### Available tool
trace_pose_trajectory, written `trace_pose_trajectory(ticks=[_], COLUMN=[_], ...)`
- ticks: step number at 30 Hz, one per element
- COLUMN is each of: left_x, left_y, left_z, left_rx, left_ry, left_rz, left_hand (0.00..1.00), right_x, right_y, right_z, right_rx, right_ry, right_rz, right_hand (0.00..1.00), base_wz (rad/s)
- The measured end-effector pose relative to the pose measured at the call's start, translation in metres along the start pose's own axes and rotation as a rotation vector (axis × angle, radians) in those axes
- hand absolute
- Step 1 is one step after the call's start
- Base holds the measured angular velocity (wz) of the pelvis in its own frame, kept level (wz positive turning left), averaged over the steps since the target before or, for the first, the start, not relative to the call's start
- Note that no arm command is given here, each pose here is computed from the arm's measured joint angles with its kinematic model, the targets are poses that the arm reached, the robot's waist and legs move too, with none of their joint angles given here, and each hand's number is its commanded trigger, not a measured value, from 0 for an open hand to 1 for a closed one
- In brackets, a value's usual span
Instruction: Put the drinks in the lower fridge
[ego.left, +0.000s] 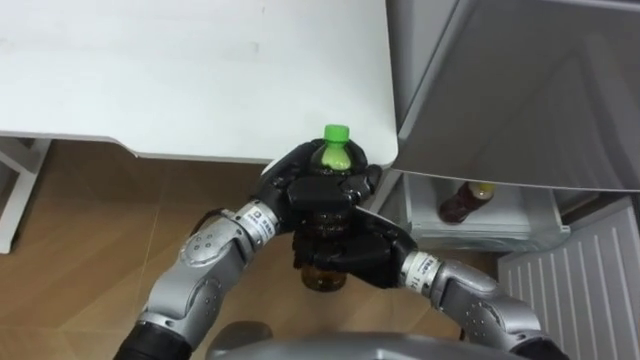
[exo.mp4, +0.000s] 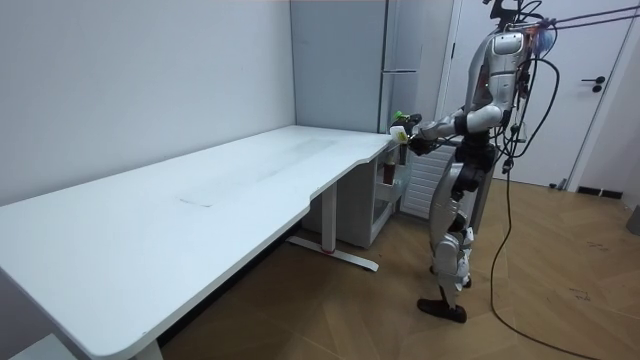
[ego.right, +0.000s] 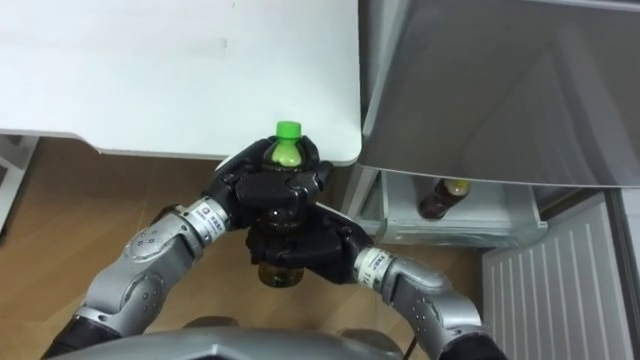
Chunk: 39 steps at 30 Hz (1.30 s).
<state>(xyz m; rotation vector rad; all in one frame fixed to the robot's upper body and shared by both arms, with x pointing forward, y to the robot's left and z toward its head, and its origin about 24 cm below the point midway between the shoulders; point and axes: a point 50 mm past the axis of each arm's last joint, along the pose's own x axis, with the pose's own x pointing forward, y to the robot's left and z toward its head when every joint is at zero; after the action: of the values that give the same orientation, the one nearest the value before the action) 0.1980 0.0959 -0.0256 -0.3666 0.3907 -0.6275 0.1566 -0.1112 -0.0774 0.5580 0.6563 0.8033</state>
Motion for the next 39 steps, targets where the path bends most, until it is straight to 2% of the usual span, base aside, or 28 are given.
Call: trace_pose_trajectory(ticks=[14, 20, 25, 27, 32, 37, 39], left_x=[0.000, -0.003, -0.005, -0.006, -0.014, -0.035, -0.045], left_y=[0.000, 0.000, -0.008, -0.009, -0.006, -0.005, -0.002], left_z=[0.003, 0.017, 0.050, 0.056, 0.077, 0.110, 0.124], left_rx=[0.017, 0.095, 0.179, 0.191, 0.339, 0.373, 0.385], left_ry=[-0.022, -0.057, -0.231, -0.279, -0.363, -0.564, -0.656], left_rz=[0.003, 0.001, 0.019, 0.038, 0.130, 0.212, 0.291], left_hand=[0.00, 0.00, 0.00, 0.00, 0.00, 0.00, 0.00], right_x=[-0.002, -0.007, -0.017, -0.022, -0.034, -0.049, -0.054], right_y=[0.001, -0.001, -0.003, -0.006, -0.015, -0.026, -0.027], right_z=[-0.005, -0.006, -0.020, -0.024, -0.030, -0.032, -0.037], right_rx=[0.016, 0.011, 0.049, 0.055, 0.087, 0.095, 0.098], right_ry=[-0.033, -0.060, -0.040, -0.026, -0.037, -0.068, -0.062], right_rz=[-0.037, -0.053, -0.105, -0.125, -0.206, -0.282, -0.310], right_hand=[1.00, 1.00, 1.00, 1.00, 1.00, 1.00, 1.00], base_wz=[0.00, 0.00, -0.04, -0.14, -0.04, -0.05, -0.13])
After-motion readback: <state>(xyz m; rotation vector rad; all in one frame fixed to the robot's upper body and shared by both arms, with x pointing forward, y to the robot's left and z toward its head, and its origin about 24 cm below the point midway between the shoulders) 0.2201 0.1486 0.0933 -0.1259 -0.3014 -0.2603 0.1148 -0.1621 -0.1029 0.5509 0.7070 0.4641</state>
